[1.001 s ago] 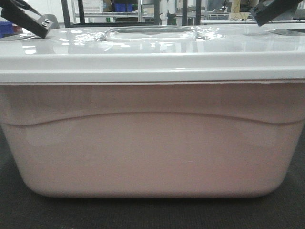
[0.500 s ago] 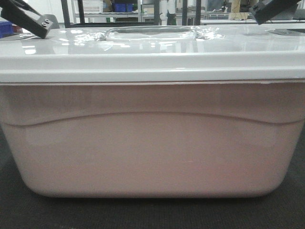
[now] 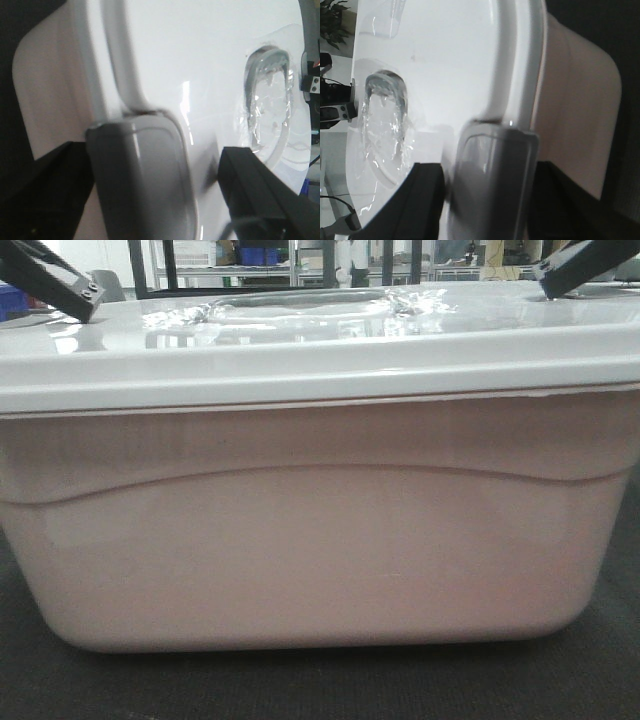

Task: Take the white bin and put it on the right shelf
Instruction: 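Lift the pink bin off the mat with both grippers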

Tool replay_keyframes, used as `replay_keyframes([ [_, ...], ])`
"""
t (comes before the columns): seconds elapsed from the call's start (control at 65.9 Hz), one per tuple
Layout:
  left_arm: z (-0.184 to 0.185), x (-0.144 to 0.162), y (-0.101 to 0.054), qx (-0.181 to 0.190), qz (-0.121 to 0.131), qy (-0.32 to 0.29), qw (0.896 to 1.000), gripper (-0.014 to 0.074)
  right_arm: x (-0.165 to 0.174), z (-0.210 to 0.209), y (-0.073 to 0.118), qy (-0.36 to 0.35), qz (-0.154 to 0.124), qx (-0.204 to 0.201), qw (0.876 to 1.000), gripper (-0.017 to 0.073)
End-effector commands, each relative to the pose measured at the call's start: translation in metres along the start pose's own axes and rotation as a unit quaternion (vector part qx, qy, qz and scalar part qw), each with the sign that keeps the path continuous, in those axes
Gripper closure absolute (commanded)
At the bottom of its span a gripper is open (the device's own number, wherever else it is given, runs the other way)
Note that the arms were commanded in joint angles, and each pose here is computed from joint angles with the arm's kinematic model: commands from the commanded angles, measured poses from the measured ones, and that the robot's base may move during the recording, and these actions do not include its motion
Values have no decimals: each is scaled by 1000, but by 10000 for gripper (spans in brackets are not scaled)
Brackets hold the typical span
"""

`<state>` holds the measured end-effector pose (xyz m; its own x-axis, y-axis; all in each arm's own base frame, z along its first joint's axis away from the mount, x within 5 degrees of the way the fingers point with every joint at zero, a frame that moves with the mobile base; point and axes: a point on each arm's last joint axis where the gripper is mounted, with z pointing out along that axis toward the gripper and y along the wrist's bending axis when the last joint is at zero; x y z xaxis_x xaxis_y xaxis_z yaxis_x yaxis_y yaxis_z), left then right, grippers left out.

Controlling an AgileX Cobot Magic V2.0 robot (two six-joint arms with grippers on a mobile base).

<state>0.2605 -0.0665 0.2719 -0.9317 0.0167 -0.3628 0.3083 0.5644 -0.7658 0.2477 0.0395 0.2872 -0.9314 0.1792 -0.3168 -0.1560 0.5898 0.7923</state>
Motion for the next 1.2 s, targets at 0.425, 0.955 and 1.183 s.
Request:
replay_keyframes([
  [0.425,-6,-5,-18,33,13,-25,999,241,-1,-6,19,-7,-14,-51,999,251],
  [0.955,-6,-5,-18,34,14,-24,999,446,-1,-6,18,-5,-15,-48,999,250],
  [1.183,-6,-4,-19,38,17,-19,999,446,0,-6,20,0,-15,-57,998,250],
])
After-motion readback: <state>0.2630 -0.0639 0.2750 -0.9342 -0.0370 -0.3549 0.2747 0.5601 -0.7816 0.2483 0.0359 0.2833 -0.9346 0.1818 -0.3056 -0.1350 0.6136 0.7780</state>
